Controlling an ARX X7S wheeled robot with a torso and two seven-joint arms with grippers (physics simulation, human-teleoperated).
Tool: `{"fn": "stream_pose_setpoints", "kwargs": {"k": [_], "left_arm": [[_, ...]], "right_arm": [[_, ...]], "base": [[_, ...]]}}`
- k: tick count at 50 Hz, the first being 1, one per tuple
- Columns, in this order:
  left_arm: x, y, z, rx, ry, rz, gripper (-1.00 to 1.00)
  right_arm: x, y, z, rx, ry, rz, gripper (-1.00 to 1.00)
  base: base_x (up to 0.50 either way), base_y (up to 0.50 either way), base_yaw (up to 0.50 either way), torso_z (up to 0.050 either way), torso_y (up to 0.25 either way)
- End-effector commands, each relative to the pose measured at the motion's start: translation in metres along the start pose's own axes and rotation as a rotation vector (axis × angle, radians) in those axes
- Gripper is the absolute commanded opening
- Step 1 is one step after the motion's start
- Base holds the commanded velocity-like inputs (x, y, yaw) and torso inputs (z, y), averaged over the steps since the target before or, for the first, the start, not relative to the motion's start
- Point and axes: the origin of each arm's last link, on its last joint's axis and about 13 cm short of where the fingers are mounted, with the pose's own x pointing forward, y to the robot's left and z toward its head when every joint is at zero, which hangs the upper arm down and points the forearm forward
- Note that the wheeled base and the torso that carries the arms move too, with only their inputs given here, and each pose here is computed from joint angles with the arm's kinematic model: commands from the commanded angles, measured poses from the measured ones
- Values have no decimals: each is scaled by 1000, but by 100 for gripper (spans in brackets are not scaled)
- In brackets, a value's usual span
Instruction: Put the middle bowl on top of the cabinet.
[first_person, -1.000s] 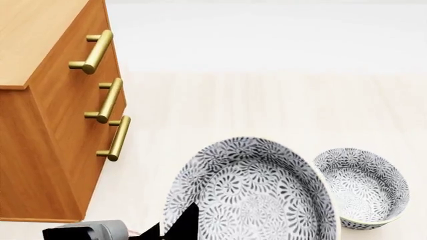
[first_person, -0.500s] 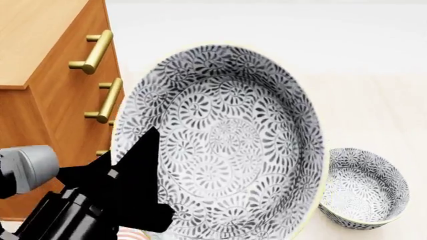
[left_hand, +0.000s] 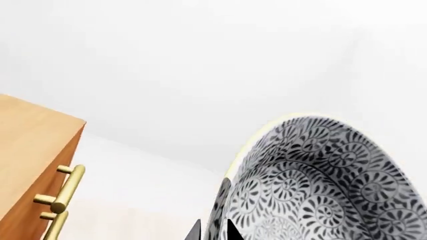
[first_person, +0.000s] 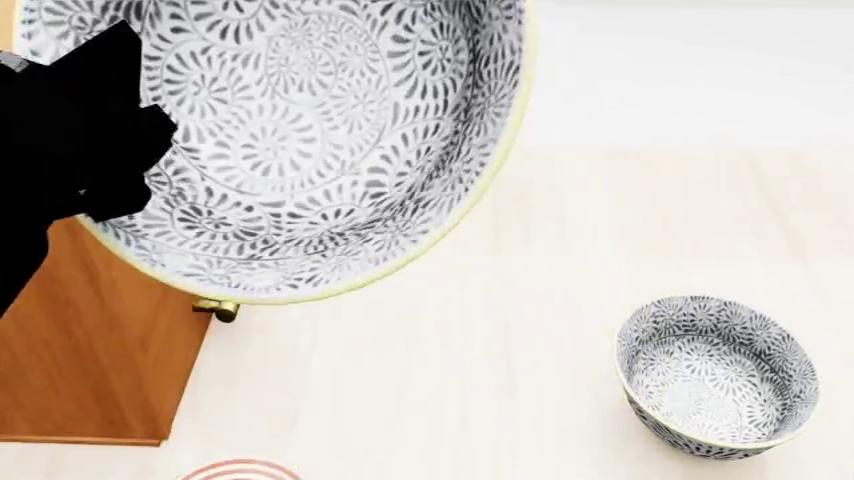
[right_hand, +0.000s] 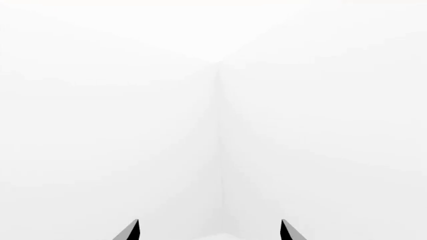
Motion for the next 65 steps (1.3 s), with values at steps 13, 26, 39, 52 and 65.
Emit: {"fn": "stream_pose_setpoints", "kwargs": {"k": [13,26,39,52,65], "left_arm": [[35,-22,73,-85,63,299,-100],[85,-28,109,-62,65,560,-100],[134,-11,125,16,77,804,-100],[163,20,119,42,111,966,-100],[176,49,109,57,116,1047,-100]], "right_arm": [[2,3,-2,-2,7,6,100],[3,-2,-4,0,7,9,100],[5,-4,-4,6,-1,4,100],[6,1,-6,9,0,4,100],[5,2,-6,7,8,-4,100]], "base": [[0,0,0,0,0],[0,0,0,0,0],[0,0,0,0,0],[0,0,0,0,0],[0,0,0,0,1]]}}
